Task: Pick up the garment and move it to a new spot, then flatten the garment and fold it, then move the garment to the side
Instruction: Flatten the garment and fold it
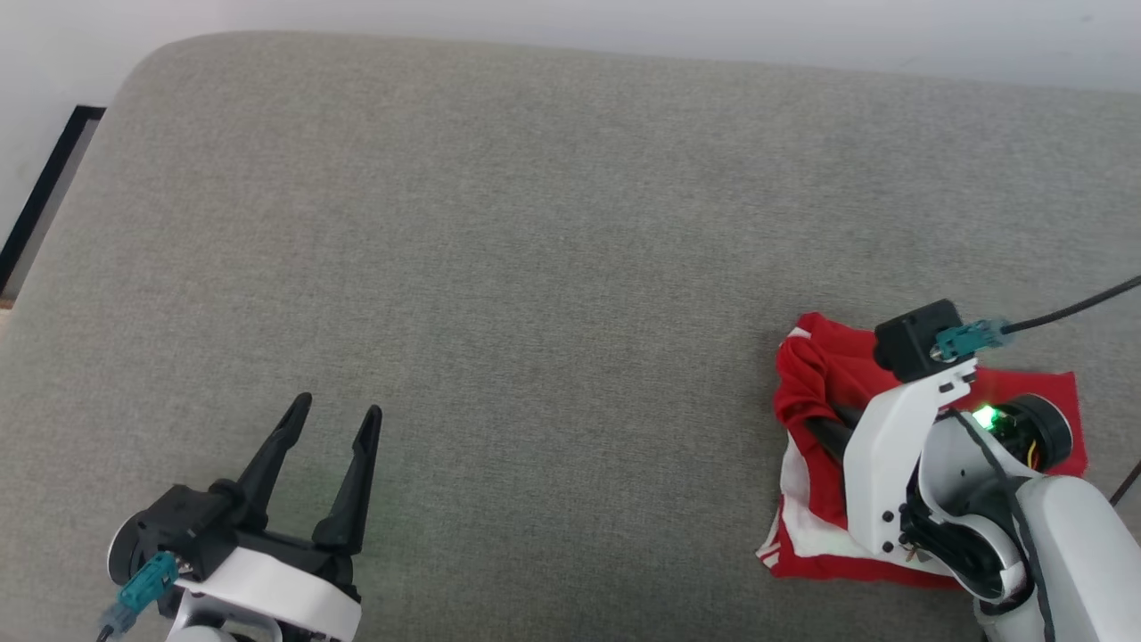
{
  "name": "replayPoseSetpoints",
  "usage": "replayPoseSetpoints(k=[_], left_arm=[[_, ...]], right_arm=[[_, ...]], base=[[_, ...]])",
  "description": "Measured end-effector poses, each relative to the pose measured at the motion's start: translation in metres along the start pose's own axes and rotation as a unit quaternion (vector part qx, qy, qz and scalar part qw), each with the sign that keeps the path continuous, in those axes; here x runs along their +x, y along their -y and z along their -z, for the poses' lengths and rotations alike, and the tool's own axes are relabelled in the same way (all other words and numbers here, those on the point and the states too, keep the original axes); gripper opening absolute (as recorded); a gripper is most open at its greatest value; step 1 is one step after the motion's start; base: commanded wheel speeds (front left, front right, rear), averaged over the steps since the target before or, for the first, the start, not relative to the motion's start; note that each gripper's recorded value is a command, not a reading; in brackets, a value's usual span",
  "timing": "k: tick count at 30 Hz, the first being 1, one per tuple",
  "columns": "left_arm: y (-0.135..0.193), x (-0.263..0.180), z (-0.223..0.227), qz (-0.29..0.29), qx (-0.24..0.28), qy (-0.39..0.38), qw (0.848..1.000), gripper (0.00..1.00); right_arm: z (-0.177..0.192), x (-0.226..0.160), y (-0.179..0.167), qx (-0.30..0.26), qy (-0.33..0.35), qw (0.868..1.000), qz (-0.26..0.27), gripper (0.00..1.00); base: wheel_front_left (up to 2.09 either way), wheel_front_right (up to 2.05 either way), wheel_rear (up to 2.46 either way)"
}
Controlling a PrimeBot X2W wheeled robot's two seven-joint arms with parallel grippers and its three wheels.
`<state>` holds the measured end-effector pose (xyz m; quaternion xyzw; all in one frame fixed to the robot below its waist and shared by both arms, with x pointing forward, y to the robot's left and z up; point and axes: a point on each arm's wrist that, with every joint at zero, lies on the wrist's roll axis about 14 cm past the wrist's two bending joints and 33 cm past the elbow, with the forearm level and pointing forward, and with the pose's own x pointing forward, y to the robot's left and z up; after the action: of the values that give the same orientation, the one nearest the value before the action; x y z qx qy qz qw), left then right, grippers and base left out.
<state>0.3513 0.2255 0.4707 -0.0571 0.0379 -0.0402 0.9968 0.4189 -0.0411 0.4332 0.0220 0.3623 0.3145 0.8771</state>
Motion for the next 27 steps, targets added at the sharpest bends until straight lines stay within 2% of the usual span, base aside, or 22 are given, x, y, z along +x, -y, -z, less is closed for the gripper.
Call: replayPoseSetpoints(k=[7, 8, 9, 10, 11, 19, 27], left_arm=[[-0.005, 0.000, 0.000, -0.007, 0.001, -0.001, 1.000, 1.00], [-0.004, 0.000, 0.000, -0.005, 0.000, -0.002, 1.000, 1.00], [-0.003, 0.001, 0.001, -0.003, 0.000, -0.002, 1.000, 1.00], [-0.002, 0.002, 0.001, -0.001, 0.000, -0.002, 1.000, 1.00], [-0.001, 0.002, 0.000, 0.001, 0.000, -0.001, 1.000, 1.00], [0.012, 0.005, -0.002, 0.025, 0.000, 0.005, 1.000, 1.00], [0.036, 0.011, -0.002, 0.064, -0.004, 0.007, 0.998, 1.00]], right_arm=[[0.020, 0.013, 0.006, 0.002, -0.025, 1.000, 0.005, 0.00], [0.021, 0.013, 0.005, 0.003, -0.026, 1.000, 0.004, 0.22], [0.021, 0.012, 0.006, 0.006, -0.020, 1.000, 0.005, 0.49], [0.019, 0.011, 0.006, 0.007, -0.013, 1.000, 0.006, 0.96], [0.017, 0.010, 0.006, 0.007, -0.008, 1.000, 0.007, 1.00], [-0.010, -0.016, 0.018, 0.019, 0.064, 0.997, 0.028, 1.00], [-0.016, -0.061, 0.059, 0.038, 0.138, 0.986, 0.091, 1.00]], base=[[0.00, 0.00, 0.00], [0.00, 0.00, 0.00], [0.00, 0.00, 0.00], [0.00, 0.00, 0.00], [0.00, 0.00, 0.00], [0.00, 0.00, 0.00], [0.00, 0.00, 0.00]])
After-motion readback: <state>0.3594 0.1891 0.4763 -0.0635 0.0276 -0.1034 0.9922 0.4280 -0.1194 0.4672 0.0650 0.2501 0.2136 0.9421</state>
